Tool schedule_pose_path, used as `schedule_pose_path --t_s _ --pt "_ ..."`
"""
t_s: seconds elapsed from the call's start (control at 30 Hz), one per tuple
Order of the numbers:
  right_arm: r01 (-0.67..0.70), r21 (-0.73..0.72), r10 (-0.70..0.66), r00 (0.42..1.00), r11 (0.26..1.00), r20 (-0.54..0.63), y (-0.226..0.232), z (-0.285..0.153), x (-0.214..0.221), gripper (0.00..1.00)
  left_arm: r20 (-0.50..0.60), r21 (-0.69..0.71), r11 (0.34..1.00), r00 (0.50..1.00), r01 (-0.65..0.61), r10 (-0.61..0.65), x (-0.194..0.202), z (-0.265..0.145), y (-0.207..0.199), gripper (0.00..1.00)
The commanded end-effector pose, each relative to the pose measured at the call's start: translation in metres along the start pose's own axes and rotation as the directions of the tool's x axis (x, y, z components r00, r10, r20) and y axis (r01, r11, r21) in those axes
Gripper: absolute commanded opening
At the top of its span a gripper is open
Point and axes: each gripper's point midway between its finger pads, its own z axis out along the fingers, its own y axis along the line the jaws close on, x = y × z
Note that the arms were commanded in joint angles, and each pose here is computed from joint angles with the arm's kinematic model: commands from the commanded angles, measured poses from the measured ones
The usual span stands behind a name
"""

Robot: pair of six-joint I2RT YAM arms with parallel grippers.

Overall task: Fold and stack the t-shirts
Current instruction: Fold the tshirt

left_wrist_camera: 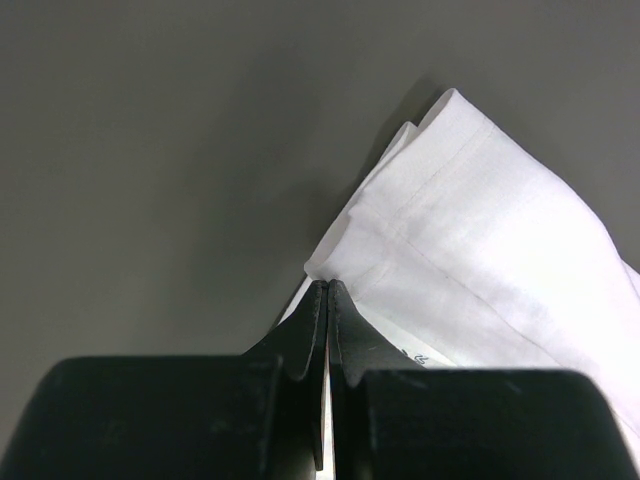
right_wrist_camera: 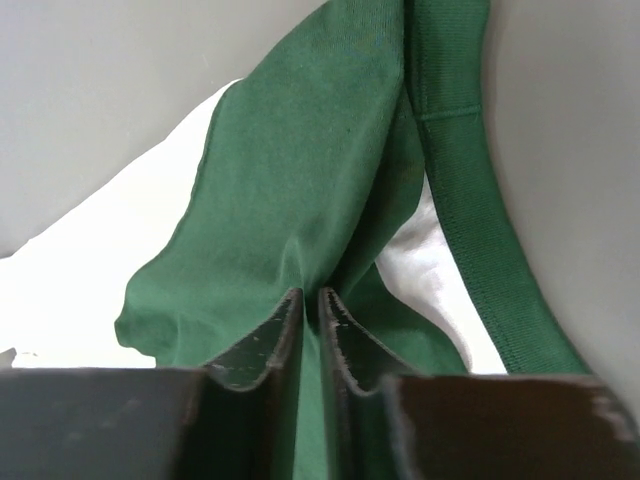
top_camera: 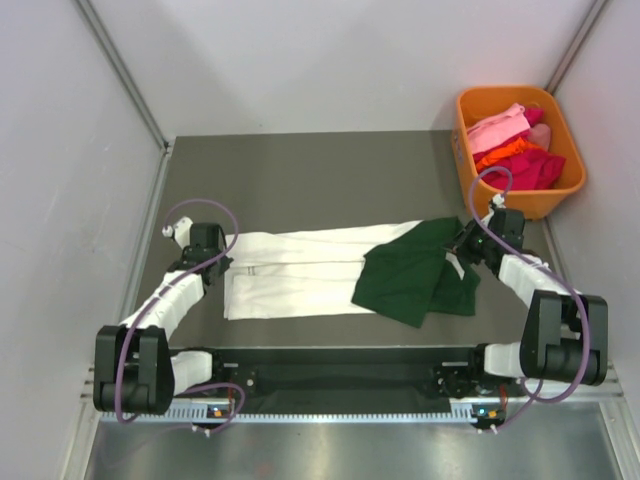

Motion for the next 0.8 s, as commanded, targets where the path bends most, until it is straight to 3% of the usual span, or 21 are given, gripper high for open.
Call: schedule_pose_path --t_s 0.0,0.1,0.47,0.77 --pt "0.033 -0.040 -0.031 0.998 0.999 0.053 0.016 -0.006 -0.021 0.10 0.028 0.010 1.000 1.000 0.003 -0.004 -0.009 0.001 -0.003 0.00" --pt "0.032 -0.040 -0.030 0.998 0.999 0.054 0.016 -0.005 -0.021 0.00 0.028 0.008 1.000 1.000 0.001 -0.002 -0.008 0.001 -0.002 0.00" --pt "0.038 -0.007 -0.037 0.995 0.999 0.097 0.021 -0.021 -0.037 0.00 0.034 -0.001 1.000 0.999 -0.003 0.003 -0.009 -0.001 0.001 0.00" --pt "0.022 0.083 -0.031 0.995 0.996 0.100 -0.004 -0.023 -0.029 0.00 0.016 -0.012 1.000 1.000 -0.008 0.008 -0.001 0.000 0.007 0.00"
